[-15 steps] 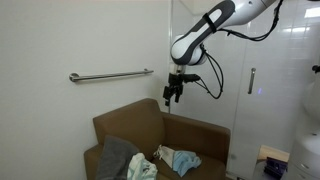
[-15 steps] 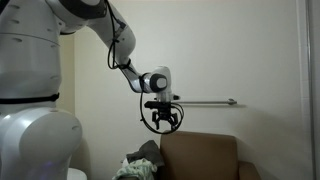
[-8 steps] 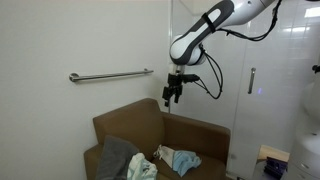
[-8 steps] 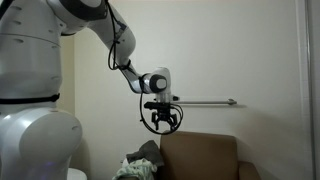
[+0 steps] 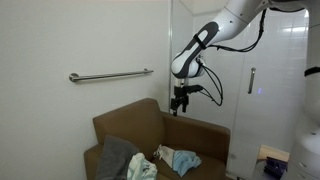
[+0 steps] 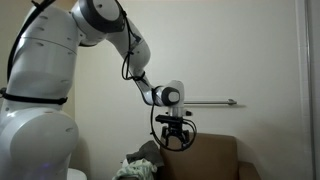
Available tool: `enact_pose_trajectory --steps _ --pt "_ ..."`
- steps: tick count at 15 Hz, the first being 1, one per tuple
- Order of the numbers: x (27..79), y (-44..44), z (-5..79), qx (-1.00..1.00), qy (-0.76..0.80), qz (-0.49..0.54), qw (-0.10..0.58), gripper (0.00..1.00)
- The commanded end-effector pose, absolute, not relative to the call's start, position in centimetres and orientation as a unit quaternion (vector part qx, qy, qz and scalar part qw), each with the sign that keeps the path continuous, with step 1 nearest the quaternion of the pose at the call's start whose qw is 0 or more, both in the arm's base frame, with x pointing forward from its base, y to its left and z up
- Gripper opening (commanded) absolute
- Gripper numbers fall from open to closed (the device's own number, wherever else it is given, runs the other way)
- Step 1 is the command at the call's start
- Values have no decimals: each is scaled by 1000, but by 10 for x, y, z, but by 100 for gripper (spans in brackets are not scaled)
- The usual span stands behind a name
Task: Put the blue cloth on the left armrest
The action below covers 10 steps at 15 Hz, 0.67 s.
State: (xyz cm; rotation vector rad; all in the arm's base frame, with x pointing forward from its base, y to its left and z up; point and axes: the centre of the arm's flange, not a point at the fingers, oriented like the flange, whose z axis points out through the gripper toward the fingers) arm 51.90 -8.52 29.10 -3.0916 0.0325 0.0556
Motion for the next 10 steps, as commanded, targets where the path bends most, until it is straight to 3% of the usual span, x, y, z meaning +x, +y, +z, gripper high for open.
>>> enact_pose_trajectory --steps 1,10 --pt "544 -126 262 -998 7 37 41 100" --pt "600 -195 132 -996 35 72 43 100"
